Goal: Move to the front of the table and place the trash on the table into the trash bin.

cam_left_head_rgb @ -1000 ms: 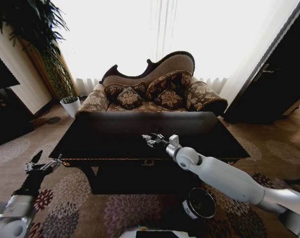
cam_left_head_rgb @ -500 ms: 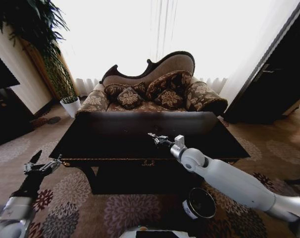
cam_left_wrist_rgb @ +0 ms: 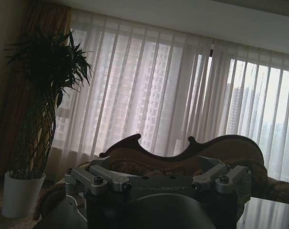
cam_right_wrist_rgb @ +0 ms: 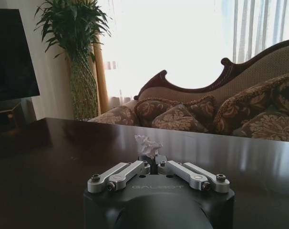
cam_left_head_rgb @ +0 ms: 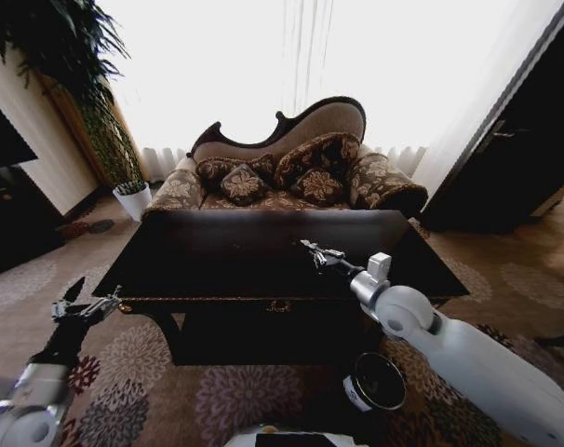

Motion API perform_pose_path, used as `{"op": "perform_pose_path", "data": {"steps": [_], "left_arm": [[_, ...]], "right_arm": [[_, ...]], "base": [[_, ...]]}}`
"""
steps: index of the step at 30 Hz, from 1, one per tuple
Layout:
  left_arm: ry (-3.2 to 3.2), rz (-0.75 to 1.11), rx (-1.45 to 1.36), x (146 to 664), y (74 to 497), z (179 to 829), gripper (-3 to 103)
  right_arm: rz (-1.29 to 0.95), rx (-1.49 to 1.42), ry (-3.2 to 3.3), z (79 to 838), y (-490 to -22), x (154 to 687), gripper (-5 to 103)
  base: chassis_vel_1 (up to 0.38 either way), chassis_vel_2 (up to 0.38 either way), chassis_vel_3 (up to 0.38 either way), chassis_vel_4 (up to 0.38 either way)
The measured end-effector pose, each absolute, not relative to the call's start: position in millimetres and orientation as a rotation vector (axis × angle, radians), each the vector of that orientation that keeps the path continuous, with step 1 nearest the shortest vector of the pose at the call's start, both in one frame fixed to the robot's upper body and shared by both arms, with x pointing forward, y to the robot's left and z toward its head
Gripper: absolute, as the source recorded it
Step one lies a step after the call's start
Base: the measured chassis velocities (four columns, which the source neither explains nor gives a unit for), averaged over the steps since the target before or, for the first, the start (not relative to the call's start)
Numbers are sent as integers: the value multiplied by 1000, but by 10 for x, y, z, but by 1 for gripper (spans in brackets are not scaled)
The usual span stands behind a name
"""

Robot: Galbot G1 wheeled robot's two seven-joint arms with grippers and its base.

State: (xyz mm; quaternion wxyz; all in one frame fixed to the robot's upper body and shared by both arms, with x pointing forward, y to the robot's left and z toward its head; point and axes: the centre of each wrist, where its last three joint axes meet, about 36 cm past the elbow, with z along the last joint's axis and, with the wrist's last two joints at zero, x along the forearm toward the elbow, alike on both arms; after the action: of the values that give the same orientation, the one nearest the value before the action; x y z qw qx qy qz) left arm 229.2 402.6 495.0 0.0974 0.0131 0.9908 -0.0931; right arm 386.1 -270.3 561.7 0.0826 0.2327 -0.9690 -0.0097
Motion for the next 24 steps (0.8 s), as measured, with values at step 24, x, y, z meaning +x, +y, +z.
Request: {"op": "perform_pose_path", "data": {"steps": [24], "left_arm": [[2880, -360, 147, 2622, 4021, 4889, 100]], "right_arm": [[-399, 41, -3112, 5296, -2989, 2202, 2]], "base": [[0, 0, 0, 0]]}}
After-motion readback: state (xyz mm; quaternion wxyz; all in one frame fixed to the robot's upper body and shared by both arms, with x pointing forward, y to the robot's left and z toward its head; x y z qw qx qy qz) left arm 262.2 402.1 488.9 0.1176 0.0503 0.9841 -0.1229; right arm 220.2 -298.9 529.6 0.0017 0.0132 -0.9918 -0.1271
